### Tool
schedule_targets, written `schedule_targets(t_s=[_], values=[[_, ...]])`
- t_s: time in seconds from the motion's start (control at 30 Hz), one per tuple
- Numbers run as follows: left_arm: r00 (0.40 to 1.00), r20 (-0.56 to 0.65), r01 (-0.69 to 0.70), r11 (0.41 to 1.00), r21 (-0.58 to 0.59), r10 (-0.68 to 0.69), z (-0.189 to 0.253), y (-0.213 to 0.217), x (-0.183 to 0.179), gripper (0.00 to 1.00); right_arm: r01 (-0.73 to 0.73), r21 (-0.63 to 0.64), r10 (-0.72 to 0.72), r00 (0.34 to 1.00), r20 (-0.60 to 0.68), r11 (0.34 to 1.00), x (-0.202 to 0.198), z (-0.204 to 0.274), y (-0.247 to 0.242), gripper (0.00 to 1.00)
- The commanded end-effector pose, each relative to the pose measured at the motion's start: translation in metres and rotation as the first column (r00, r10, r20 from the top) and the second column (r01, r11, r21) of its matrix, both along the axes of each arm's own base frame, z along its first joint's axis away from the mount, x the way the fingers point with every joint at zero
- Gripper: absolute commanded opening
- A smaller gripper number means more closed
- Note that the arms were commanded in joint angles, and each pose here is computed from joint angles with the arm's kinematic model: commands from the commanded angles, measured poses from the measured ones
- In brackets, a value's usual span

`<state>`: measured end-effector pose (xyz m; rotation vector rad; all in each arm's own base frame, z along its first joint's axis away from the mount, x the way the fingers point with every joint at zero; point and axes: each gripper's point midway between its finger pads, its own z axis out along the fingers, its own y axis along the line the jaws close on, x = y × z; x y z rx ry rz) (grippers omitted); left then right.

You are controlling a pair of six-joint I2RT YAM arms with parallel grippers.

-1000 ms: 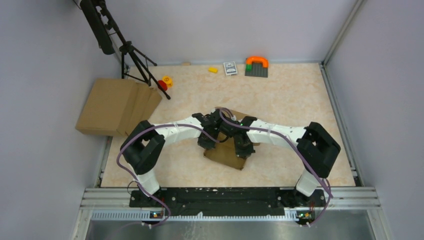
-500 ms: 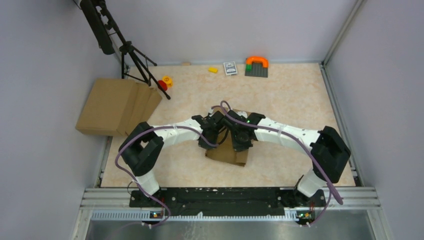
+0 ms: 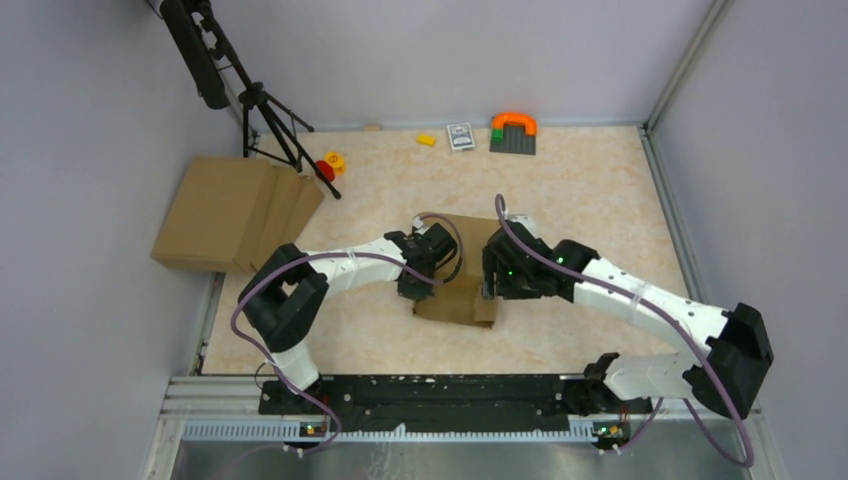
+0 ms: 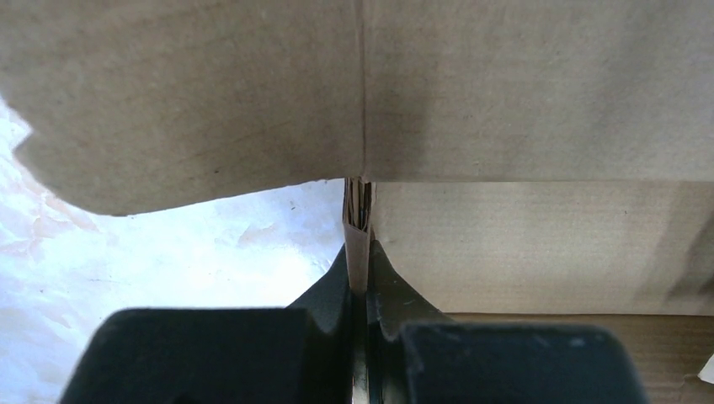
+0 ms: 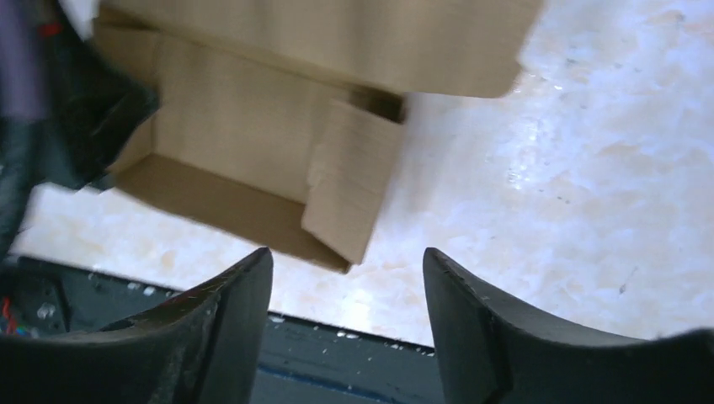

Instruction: Fold the paper box

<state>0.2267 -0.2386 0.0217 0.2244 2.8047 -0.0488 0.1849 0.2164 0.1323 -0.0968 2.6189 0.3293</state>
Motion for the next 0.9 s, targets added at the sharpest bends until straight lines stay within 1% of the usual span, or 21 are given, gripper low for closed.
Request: schedule_targets(t_s=[0.0,0.03,0.13,0.3,0.4,0.53,0.6,0.63,0.73,0.8,0.83,0.87], values=[[0.999,-0.003,-0.046,0.999,-0.022,0.046,0.004,-0.005,0.0,0.0,0.053,0.0,-0.053,0.999,0.002,0.999,0.011,-0.02,-0.012,0.71],[0.999,-0.007,-0.049,0.998,-0.027,0.049,0.004,-0.006,-0.001,0.0,0.049,0.005,-0.049,0.999,0.004,0.999,0.012,-0.023,-0.01,0.72],[0.998,-0.016,-0.061,0.997,-0.039,0.061,0.005,-0.007,-0.004,0.0,0.033,0.005,-0.033,0.999,-0.004,0.999,0.017,-0.031,-0.002,0.73],[0.996,-0.012,-0.085,0.996,-0.042,0.084,0.006,-0.004,-0.005,0.0,0.0,-0.037,-0.003,0.998,-0.061,0.999,0.019,-0.051,0.01,0.68],[0.996,-0.016,-0.085,0.995,-0.045,0.085,0.006,-0.004,-0.007,0.0,-0.001,-0.067,-0.003,0.998,-0.067,0.998,0.017,-0.063,0.011,0.64],[0.996,-0.015,-0.088,0.995,-0.046,0.087,0.005,-0.004,-0.007,0.0,0.025,-0.126,-0.033,0.997,-0.063,0.992,0.02,-0.08,0.002,0.63],[0.994,-0.008,-0.112,0.993,-0.022,0.112,0.004,0.001,-0.006,0.0,0.033,-0.153,-0.042,0.998,-0.056,0.988,0.024,-0.084,0.001,0.6],[0.993,-0.008,-0.121,0.993,-0.009,0.121,0.003,0.003,-0.006,0.0,0.037,-0.177,-0.047,0.997,-0.054,0.984,0.026,-0.086,-0.002,0.57],[0.991,-0.012,-0.131,0.991,0.031,0.131,0.0,0.008,-0.006,0.0,0.059,-0.286,-0.069,0.997,-0.026,0.957,0.031,-0.09,-0.015,0.4],[0.99,-0.007,-0.138,0.99,0.036,0.138,0.001,0.01,-0.006,0.0,0.053,-0.345,-0.066,0.998,-0.025,0.937,0.03,-0.094,-0.022,0.3],[0.99,0.001,-0.143,0.989,0.03,0.143,0.003,0.01,-0.005,0.0,0.05,-0.361,-0.064,0.998,-0.029,0.931,0.029,-0.096,-0.024,0.26],[0.989,0.008,-0.146,0.989,0.022,0.146,0.004,0.01,-0.005,0.0,0.044,-0.373,-0.06,0.998,-0.032,0.927,0.028,-0.097,-0.026,0.2]])
